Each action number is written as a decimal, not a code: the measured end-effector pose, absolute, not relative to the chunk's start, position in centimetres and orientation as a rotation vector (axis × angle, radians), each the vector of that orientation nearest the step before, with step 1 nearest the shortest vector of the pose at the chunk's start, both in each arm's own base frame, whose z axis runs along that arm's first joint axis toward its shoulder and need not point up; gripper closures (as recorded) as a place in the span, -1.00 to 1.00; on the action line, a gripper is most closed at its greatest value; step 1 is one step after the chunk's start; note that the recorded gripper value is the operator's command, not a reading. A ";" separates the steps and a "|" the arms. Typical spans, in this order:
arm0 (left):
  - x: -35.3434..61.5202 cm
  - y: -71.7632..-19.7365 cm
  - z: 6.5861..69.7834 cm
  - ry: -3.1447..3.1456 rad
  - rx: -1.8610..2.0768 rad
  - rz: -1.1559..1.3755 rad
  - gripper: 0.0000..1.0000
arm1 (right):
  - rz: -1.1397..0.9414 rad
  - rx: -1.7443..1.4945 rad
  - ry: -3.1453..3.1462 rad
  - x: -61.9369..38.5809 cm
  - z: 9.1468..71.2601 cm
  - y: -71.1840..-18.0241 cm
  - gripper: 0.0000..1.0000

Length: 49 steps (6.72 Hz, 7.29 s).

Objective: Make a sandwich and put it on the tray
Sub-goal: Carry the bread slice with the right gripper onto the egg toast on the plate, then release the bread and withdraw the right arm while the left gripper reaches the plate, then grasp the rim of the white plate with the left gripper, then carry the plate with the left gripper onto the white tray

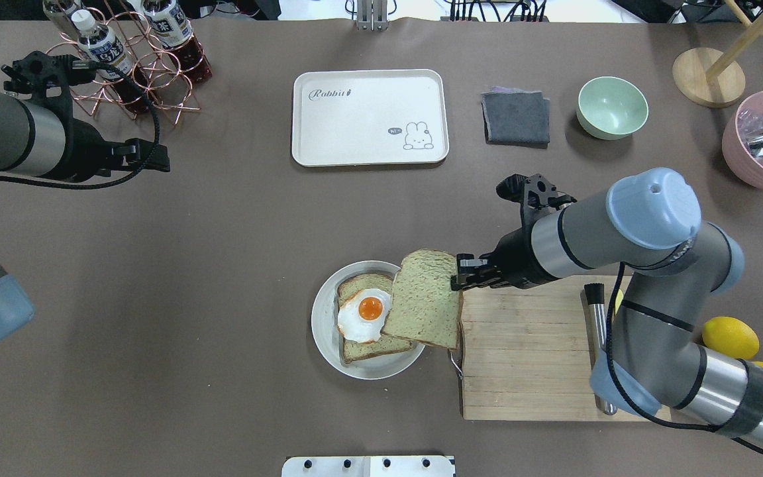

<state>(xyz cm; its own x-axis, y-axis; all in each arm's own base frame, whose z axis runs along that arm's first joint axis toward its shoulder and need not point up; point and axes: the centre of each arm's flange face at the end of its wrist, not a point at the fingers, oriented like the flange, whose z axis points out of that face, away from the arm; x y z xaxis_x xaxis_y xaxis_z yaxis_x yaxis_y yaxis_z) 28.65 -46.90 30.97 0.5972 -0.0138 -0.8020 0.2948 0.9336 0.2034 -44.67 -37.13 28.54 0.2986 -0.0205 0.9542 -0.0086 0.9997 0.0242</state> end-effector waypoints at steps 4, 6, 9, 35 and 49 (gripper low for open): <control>28.7 -47.3 31.7 0.904 0.328 -0.185 -0.95 | -0.018 0.068 -1.260 -52.0 26.2 -35.9 1.00; 28.7 -47.4 32.0 0.900 0.325 -0.186 -0.95 | -0.015 0.071 -1.248 -53.3 26.4 -36.1 1.00; 28.7 -47.5 31.9 0.900 0.326 -0.186 -0.95 | 0.000 0.080 -1.230 -53.7 27.1 -36.4 -0.99; 57.0 -30.1 28.5 1.091 0.288 -0.158 1.00 | -0.040 0.066 -0.807 -13.8 46.3 -49.9 -0.99; 53.1 -50.9 21.8 1.233 0.131 -0.806 1.00 | -0.028 0.086 -0.788 -9.9 48.4 -50.6 -0.99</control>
<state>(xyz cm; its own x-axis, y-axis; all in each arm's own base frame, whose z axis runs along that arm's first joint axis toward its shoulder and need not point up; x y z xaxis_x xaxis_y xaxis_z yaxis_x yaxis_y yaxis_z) 53.08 -50.89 21.79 0.0987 -0.4756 -0.8741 0.6095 0.7232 -0.3247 -9.88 -50.64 48.40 0.7048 -0.0573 0.7071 -0.0070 0.9961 0.0877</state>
